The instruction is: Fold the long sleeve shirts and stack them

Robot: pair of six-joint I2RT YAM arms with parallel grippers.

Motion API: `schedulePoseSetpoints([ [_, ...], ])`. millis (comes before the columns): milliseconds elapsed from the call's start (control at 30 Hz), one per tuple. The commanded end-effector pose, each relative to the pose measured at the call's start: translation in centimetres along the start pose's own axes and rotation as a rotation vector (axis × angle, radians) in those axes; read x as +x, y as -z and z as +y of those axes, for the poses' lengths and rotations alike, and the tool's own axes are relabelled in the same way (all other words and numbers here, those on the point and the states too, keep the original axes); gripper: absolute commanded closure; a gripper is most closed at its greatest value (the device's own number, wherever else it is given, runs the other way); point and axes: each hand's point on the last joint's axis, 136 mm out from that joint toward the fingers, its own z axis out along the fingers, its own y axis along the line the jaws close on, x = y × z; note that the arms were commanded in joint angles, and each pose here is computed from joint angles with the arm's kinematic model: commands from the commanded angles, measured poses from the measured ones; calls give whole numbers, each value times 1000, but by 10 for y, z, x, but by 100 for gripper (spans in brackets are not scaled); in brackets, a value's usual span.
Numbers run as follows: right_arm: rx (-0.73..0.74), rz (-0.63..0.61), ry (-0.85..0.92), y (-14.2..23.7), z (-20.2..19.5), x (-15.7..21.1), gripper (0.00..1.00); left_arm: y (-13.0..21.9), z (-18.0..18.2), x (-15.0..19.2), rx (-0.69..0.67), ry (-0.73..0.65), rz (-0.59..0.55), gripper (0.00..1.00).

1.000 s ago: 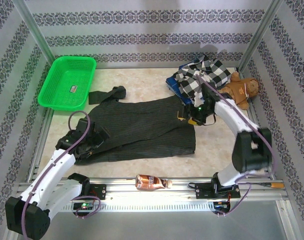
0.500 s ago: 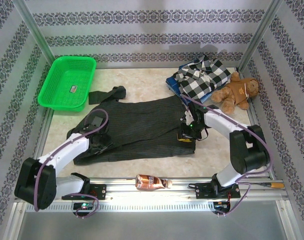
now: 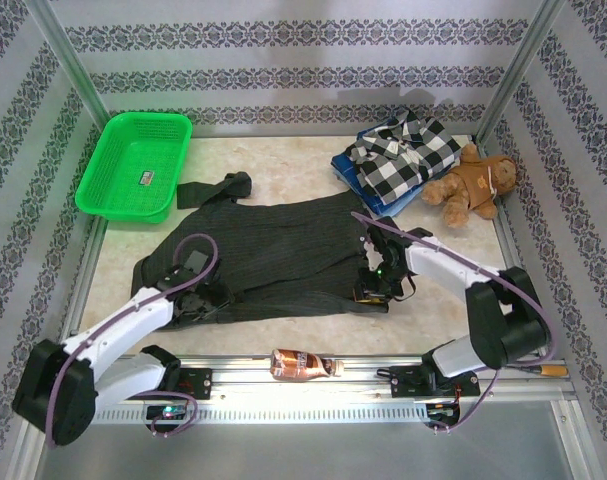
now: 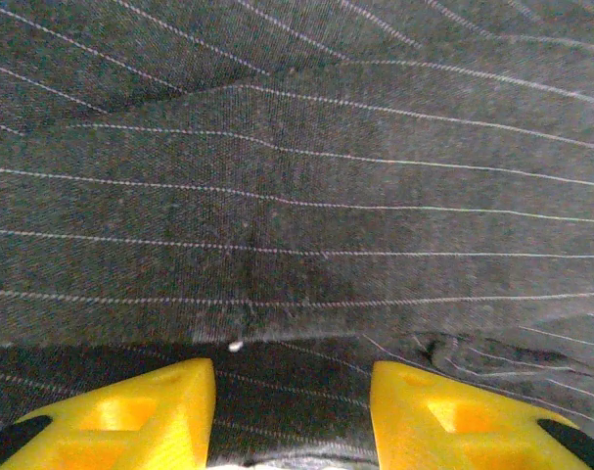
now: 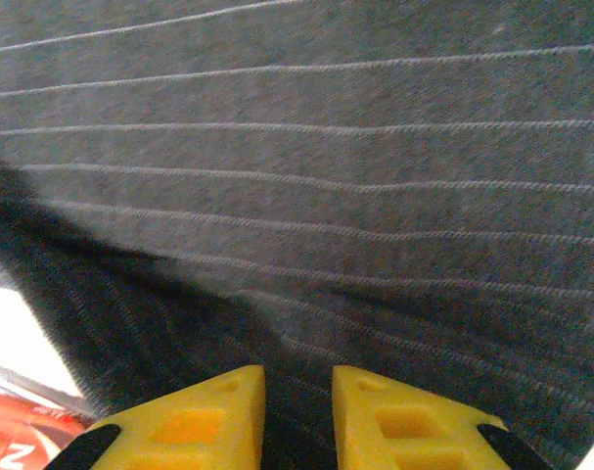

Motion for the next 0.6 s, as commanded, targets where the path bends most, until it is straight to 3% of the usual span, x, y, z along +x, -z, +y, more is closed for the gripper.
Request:
schedulePoseSetpoints([
  [0,0,54,-36,2,5,15,74,4,11,11,-9,50,17,54],
  [233,120,200,-33,-14,1,42,74,3,20,31,-34,50,74,54],
  [567,255,138,-112,-6,-30,51,72,17,45,52,-62,77,108,55],
])
